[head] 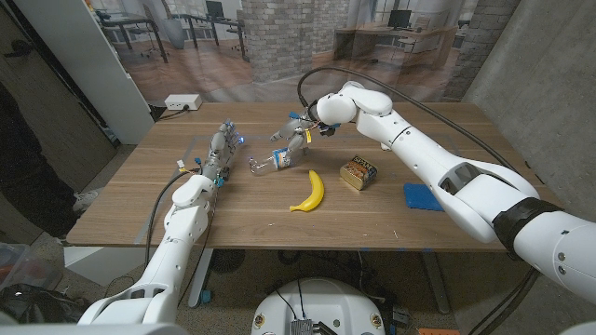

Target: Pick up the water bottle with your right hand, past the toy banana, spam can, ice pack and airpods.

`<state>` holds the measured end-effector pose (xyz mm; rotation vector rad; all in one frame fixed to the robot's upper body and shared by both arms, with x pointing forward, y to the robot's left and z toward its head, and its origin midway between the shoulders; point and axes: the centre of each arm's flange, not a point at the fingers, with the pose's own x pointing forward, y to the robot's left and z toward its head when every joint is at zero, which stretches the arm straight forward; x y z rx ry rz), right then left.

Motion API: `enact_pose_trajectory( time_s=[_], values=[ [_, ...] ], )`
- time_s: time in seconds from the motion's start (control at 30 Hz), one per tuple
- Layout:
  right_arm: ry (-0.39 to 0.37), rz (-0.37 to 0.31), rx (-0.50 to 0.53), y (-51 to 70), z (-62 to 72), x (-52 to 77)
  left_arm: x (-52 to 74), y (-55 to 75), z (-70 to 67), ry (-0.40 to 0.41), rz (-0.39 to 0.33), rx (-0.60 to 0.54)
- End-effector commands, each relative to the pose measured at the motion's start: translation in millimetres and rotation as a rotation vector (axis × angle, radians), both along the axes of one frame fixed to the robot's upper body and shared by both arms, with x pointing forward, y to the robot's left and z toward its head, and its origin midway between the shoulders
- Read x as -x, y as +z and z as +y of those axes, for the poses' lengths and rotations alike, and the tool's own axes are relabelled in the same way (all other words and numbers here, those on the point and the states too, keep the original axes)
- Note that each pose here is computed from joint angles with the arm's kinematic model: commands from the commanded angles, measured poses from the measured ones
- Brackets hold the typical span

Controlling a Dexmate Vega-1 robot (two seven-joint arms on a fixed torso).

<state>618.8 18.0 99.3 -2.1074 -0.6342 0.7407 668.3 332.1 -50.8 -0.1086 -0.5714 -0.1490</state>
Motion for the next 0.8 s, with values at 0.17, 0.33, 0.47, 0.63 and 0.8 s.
enact_pose_trajectory(
  time_s=[0.17,0.33,0.47,0.63,0.8],
  values=[
    [-0.017,-0.005,0.009,-4.5,4.3,-6.2,0.3,-2.3,0.7,0.0,0.006,0.005],
    [-0.021,-0.003,0.013,-5.8,4.7,-7.3,0.2,-3.2,0.6,-0.002,0.009,0.006],
    [-0.021,-0.009,0.012,-6.1,6.0,-7.6,0.5,-3.7,1.4,0.0,0.01,0.007],
    [-0.022,-0.004,0.014,-7.4,7.4,-8.4,0.4,-3.7,1.7,0.001,0.009,0.008],
    [-0.021,0.0,0.021,-10.1,9.0,-9.7,0.2,-4.7,1.9,0.002,0.012,0.01]
  ],
)
